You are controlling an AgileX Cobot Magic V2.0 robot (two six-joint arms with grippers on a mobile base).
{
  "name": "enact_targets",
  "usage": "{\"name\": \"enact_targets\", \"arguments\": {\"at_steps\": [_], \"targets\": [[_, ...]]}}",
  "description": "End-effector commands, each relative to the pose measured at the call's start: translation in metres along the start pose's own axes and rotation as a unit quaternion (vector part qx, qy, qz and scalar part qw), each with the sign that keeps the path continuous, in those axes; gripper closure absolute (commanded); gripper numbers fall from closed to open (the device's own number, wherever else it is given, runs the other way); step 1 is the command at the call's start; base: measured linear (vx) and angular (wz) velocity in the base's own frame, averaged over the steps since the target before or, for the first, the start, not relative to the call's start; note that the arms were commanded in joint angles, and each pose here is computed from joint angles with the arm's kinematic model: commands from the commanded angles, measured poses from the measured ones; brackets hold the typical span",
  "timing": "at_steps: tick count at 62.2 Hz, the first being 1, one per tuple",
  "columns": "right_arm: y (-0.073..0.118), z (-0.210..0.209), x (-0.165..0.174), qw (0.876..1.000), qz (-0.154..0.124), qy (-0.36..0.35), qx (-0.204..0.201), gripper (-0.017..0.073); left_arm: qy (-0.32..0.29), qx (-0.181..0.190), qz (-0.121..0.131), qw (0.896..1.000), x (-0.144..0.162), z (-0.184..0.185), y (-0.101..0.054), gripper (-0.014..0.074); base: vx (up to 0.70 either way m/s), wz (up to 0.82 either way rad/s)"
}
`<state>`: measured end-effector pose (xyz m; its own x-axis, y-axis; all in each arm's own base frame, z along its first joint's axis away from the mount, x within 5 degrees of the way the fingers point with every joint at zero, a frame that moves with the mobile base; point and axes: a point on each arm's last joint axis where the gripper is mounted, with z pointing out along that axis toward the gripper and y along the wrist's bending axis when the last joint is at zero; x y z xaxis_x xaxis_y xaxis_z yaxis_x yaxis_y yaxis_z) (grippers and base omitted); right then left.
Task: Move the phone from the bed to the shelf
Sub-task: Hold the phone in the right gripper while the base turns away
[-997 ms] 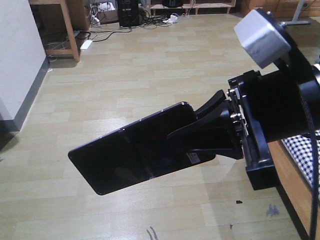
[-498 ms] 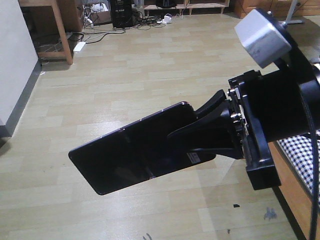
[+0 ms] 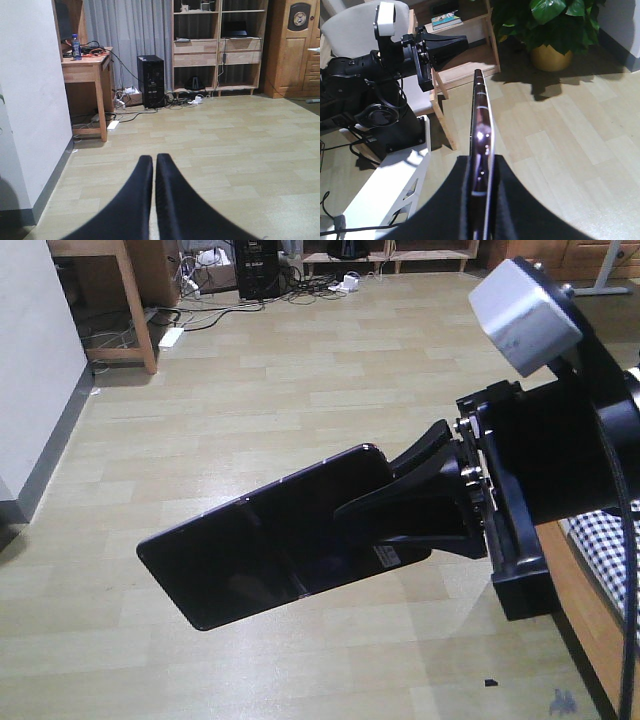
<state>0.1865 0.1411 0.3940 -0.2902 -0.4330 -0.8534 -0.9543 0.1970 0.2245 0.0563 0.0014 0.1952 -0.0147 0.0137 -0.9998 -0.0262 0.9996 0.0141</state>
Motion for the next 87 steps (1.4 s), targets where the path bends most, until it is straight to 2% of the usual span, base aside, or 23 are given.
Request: {"name": "enact_targets", "arguments": {"at_steps": [1,87], "targets": [[0.0155,-0.0094,-0.0124,0.999,-0.012,-0.036,-0.030,0.0561,-0.051,0.001,-0.009,0.999,-0.0153,-0.0021,0.0002,0.0592,0.20,0.03],[0.0155,-0.0094,-0.0124,0.999,-0.012,-0.036,-0.030,0.0561,-0.051,0.001,-0.009,0.999,-0.0153,-0.0021,0.0002,0.0592,0.27,-0.06]]}}
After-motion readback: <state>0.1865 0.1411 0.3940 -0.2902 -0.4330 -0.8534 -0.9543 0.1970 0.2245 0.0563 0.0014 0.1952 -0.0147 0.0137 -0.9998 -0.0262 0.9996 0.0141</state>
